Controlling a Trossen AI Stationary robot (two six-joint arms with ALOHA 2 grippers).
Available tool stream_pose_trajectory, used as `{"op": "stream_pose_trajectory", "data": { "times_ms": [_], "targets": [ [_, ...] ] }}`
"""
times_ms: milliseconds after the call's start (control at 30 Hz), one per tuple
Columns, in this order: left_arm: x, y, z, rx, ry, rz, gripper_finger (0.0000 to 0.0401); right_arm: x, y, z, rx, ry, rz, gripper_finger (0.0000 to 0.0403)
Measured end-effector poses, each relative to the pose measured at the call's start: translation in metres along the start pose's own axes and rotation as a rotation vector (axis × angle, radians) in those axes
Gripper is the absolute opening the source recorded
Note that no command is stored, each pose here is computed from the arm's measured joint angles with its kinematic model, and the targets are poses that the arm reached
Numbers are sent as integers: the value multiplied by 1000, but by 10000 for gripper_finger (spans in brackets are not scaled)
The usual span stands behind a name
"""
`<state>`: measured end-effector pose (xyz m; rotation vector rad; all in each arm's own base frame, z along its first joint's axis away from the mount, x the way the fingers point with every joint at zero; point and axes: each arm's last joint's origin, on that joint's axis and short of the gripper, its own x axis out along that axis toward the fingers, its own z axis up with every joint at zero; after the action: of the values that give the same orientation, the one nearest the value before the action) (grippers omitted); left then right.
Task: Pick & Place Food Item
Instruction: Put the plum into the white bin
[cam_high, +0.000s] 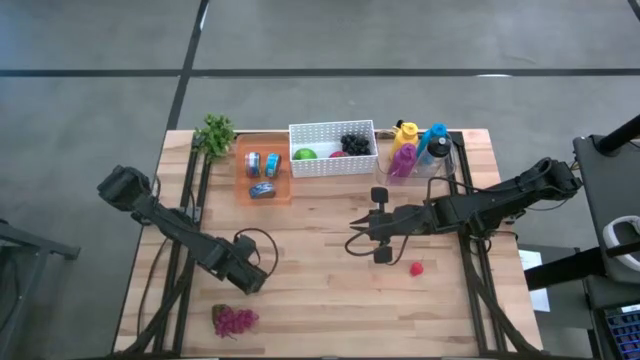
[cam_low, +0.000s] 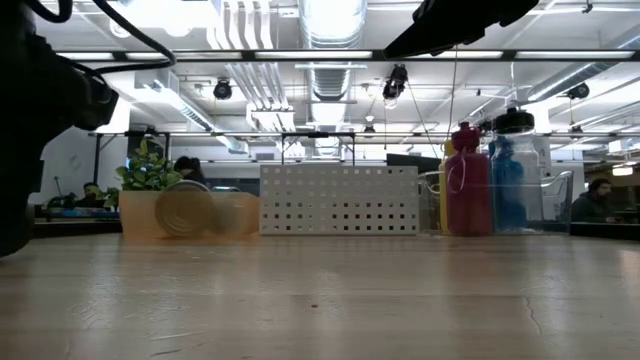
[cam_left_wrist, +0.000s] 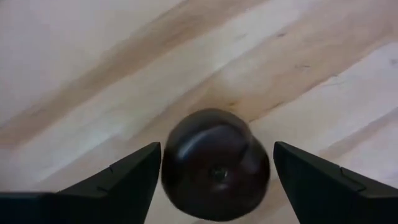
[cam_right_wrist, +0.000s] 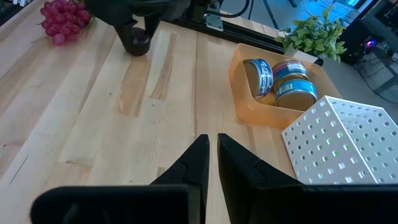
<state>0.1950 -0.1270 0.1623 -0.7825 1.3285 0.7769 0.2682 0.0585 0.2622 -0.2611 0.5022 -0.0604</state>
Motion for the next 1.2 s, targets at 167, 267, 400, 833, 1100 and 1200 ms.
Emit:
{"op": "stream_pose_trajectory", "data": {
  "times_ms": [167, 267, 400, 833, 1100, 1200],
  "targets": [
    [6, 0, -1, 0, 16, -31, 306, 0, 0, 0, 0, 0, 0, 28],
    [8, 2, -1, 1, 22, -25, 301, 0, 0, 0, 0, 0, 0, 28],
    [8, 2, -1, 0, 22, -26, 296, 0, 0, 0, 0, 0, 0, 28],
    [8, 1, -1, 0, 21, -33, 293, 0, 0, 0, 0, 0, 0, 28],
    [8, 1, -1, -1, 18, -32, 250, 0, 0, 0, 0, 0, 0, 28],
    [8, 1, -1, -7, 18, -33, 240, 0, 0, 0, 0, 0, 0, 28]
  ]
}}
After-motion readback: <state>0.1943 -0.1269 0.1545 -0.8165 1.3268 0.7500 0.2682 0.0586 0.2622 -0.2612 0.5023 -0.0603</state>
